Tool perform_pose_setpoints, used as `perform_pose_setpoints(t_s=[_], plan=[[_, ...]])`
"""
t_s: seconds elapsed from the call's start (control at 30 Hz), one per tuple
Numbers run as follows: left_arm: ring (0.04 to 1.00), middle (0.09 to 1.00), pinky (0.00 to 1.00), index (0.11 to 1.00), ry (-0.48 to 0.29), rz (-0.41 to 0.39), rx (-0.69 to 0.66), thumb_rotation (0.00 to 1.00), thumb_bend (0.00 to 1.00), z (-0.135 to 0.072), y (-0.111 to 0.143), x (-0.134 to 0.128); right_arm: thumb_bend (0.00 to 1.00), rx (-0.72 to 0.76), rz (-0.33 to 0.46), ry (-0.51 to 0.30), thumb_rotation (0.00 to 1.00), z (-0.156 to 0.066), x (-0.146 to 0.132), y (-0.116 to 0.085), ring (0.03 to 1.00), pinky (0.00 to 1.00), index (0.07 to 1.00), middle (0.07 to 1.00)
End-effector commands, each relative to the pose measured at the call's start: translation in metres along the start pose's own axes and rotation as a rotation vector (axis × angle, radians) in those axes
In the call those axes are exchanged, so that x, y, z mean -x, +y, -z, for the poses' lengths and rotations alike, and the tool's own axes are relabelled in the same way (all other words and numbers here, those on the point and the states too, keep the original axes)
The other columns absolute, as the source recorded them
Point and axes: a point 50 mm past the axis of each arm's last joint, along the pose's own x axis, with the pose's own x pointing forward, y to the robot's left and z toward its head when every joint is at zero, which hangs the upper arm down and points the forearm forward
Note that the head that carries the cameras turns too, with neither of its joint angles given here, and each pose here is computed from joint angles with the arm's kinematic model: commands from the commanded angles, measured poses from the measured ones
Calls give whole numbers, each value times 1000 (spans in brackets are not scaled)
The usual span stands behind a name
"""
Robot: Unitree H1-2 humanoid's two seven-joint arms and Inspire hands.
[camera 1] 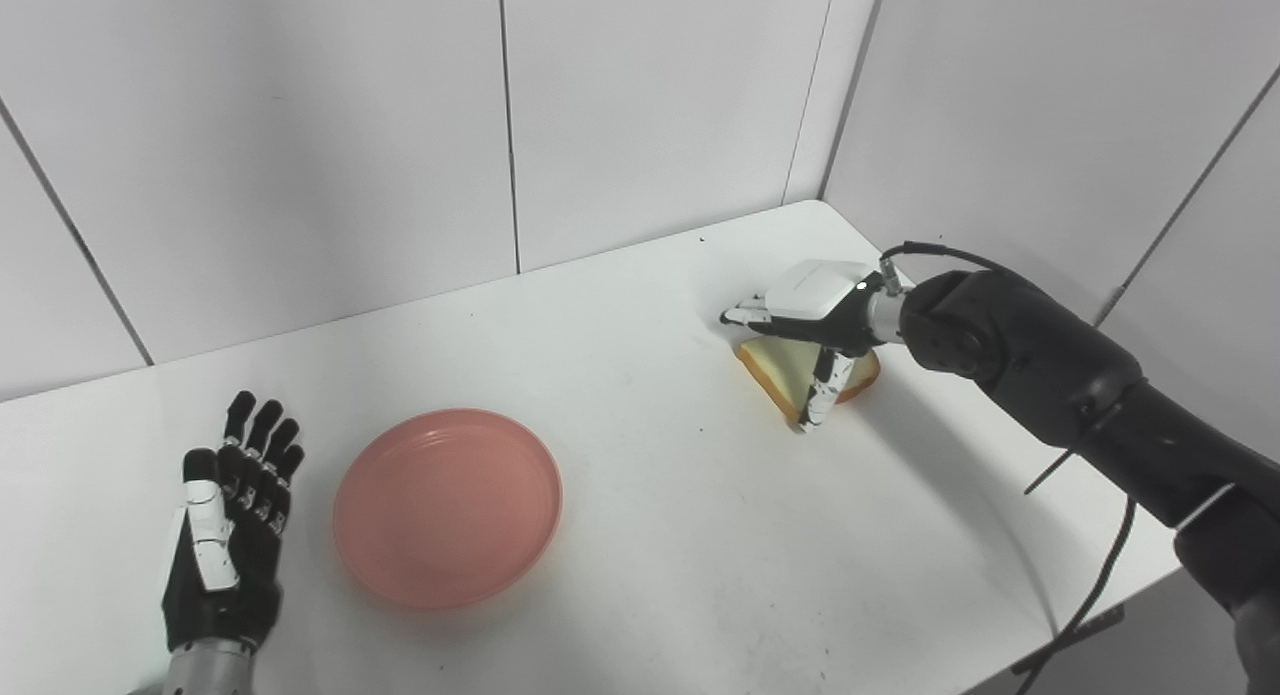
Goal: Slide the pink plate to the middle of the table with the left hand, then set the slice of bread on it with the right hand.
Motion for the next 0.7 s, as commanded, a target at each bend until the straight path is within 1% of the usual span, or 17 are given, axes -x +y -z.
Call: perform_pose_setpoints(t_s=[0.0,0.03,0.23,0.3,0.4,0.47,0.57,0.67], plan=[[971,976,984,972,77,-33,12,1000,736,30,7,30,1000,50,42,47,414,18,10,-28,969,963,1000,982],[973,978,986,972,78,-34,15,1000,739,30,6,30,1000,52,29,53,402,20,9,-27,977,970,1000,989],[971,975,980,970,74,-35,19,1000,737,30,4,29,1000,78,-25,60,442,24,9,-30,994,981,1000,1000],[973,976,988,969,76,-31,19,1000,738,30,3,29,1000,84,-41,69,437,24,10,-31,997,983,1000,1000],[972,976,987,966,77,-28,21,992,752,31,2,28,1000,101,-42,66,420,26,11,-31,991,979,1000,999],[973,977,989,967,76,-29,14,999,746,31,1,29,1000,99,-48,76,392,29,11,-32,995,991,1000,1000],[974,977,988,968,74,-26,12,1000,740,31,1,29,1000,99,-70,98,386,31,10,-32,1000,999,1000,1000],[975,978,987,967,75,-25,17,1000,740,30,-1,29,1000,123,-74,94,373,30,7,-29,995,986,1000,1000]])
